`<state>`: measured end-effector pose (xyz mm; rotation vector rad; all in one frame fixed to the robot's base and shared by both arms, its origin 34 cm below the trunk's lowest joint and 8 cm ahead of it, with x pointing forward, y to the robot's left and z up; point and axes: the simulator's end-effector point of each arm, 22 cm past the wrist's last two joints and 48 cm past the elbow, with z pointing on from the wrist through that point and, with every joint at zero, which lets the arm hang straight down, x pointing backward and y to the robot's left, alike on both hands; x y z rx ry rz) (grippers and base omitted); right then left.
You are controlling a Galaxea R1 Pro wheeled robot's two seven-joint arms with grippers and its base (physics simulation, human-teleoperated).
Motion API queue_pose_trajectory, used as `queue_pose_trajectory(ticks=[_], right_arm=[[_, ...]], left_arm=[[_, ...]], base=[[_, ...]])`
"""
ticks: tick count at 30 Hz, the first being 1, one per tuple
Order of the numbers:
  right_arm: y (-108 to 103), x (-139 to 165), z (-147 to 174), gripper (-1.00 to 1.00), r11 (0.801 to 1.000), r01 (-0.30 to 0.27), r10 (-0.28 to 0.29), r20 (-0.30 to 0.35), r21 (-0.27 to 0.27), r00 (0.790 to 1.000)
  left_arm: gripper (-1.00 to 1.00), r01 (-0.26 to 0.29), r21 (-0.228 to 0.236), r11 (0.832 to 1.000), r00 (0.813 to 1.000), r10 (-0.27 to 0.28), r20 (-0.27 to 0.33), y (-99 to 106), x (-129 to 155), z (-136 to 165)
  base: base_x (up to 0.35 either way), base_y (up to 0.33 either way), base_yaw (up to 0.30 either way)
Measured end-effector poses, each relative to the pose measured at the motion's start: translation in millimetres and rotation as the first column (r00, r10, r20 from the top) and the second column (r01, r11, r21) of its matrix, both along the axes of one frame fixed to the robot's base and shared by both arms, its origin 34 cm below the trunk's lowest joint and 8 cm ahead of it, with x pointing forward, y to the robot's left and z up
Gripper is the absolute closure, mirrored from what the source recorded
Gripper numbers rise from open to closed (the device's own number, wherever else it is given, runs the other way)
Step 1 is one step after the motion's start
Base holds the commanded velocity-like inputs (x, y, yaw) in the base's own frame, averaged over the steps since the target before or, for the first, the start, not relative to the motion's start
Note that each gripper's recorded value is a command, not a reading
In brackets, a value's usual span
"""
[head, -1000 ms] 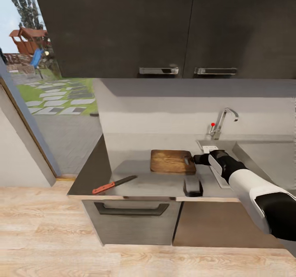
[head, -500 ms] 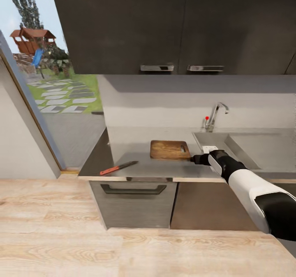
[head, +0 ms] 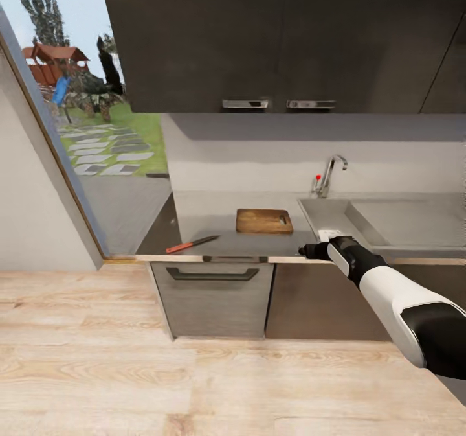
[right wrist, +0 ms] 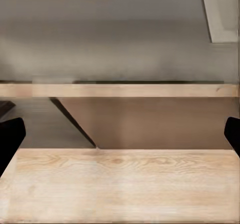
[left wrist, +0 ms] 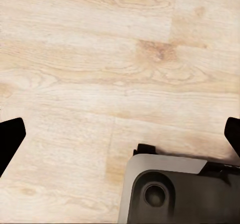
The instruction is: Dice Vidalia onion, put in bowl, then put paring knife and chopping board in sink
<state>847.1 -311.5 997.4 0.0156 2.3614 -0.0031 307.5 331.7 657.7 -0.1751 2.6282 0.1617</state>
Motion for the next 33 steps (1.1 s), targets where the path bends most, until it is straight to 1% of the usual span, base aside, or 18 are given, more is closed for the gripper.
queue_pose_trajectory(ticks=[5, 7, 11, 12, 13, 14, 17, 18, 22, 25, 26, 27, 28, 29, 30, 31, 32, 33], right_arm=[[1, 0, -1, -1.00, 1.000, 0.000, 0.000, -0.001, 0.000, 1.000], [1, 1, 0, -1.00, 1.000, 0.000, 0.000, 0.012, -0.001, 1.000], [-1, 10, 5, -1.00, 1.000, 0.003, -0.002, 0.091, -0.006, 0.996], [-2, 10, 1, -1.00, 1.000, 0.007, -0.007, 0.107, -0.006, 0.994], [-3, 6, -11, -1.00, 1.000, 0.015, -0.014, 0.128, -0.008, 0.992], [-2, 5, -14, -1.00, 1.000, 0.016, -0.015, 0.136, -0.008, 0.991], [7, 4, -20, -1.00, 1.000, 0.009, -0.006, 0.200, -0.011, 0.980], [9, 2, -24, -1.00, 1.000, 0.007, -0.005, 0.209, -0.012, 0.978], [19, -42, -86, -1.00, 1.000, -0.006, 0.008, 0.203, -0.014, 0.979], [24, -63, -109, -1.00, 1.000, -0.012, 0.015, 0.222, -0.015, 0.975], [25, -77, -122, -1.00, 1.000, -0.015, 0.018, 0.231, -0.016, 0.973], [29, -103, -141, -1.00, 1.000, -0.024, 0.028, 0.280, -0.019, 0.960], [30, -150, -182, -1.00, 0.999, -0.027, 0.030, 0.242, -0.018, 0.970], [31, -153, -181, -1.00, 0.999, -0.029, 0.033, 0.258, -0.019, 0.965], [34, -172, -193, -1.00, 0.999, -0.032, 0.036, 0.262, -0.018, 0.964], [36, -185, -201, -1.00, 0.999, -0.035, 0.038, 0.260, -0.017, 0.965], [37, -206, -213, -1.00, 0.999, -0.037, 0.040, 0.260, -0.016, 0.965], [38, -219, -220, -1.00, 0.999, -0.038, 0.041, 0.257, -0.016, 0.966]], left_arm=[[-1.00, -0.001, 0.000, 1.000, 1.000, 0.001, 0.000, 0, 0, 0], [-1.00, 0.000, 0.000, 1.000, 1.000, 0.000, 0.000, 0, 0, 0], [-1.00, 0.001, 0.000, 1.000, 1.000, -0.001, 0.000, 0, 0, 0], [-1.00, 0.001, 0.000, 1.000, 1.000, -0.001, 0.000, 0, 0, 0], [-1.00, 0.001, 0.000, 1.000, 1.000, -0.001, 0.000, 0, 0, 0], [-1.00, 0.001, 0.000, 1.000, 1.000, -0.001, 0.000, 0, 0, 0], [-1.00, 0.000, 0.000, 1.000, 1.000, 0.000, 0.001, 0, 0, 0], [-1.00, 0.000, 0.000, 1.000, 1.000, 0.000, 0.001, 0, 0, 0], [-1.00, 0.001, 0.001, 1.000, 1.000, -0.001, 0.003, 0, 1, 1], [-1.00, 0.001, 0.001, 1.000, 1.000, -0.001, 0.004, 0, 1, 1], [-1.00, 0.001, 0.001, 1.000, 1.000, -0.001, 0.004, 0, 1, 1], [-1.00, 0.001, 0.001, 1.000, 1.000, -0.001, 0.004, 0, 1, 1], [-1.00, 0.001, 0.001, 1.000, 1.000, -0.001, 0.003, 0, 1, 1], [-1.00, 0.001, 0.001, 1.000, 1.000, -0.001, 0.004, 0, 1, 1], [-1.00, 0.001, 0.001, 1.000, 1.000, -0.001, 0.004, 0, 1, 1], [-1.00, 0.001, 0.001, 1.000, 1.000, -0.001, 0.003, 0, 1, 1], [-1.00, 0.001, 0.001, 1.000, 1.000, -0.001, 0.004, 0, 1, 1], [-1.00, 0.001, 0.001, 1.000, 1.000, -0.001, 0.003, 0, 1, 1]], base=[[-0.323, 0.000, 0.000], [-0.235, 0.000, 0.000], [-0.119, 0.000, 0.000], [-0.028, 0.000, 0.000], [-0.022, 0.000, 0.000], [-0.014, 0.000, 0.000], [-0.008, 0.000, 0.000], [-0.004, 0.000, 0.000], [-0.001, 0.000, 0.000], [0.000, 0.000, 0.000], [0.000, 0.000, 0.000], [0.000, 0.000, 0.000], [0.000, 0.000, 0.000], [0.000, 0.000, 0.000], [0.000, 0.000, 0.000], [0.000, 0.000, 0.000], [0.000, 0.000, 0.000], [0.000, 0.000, 0.000]])
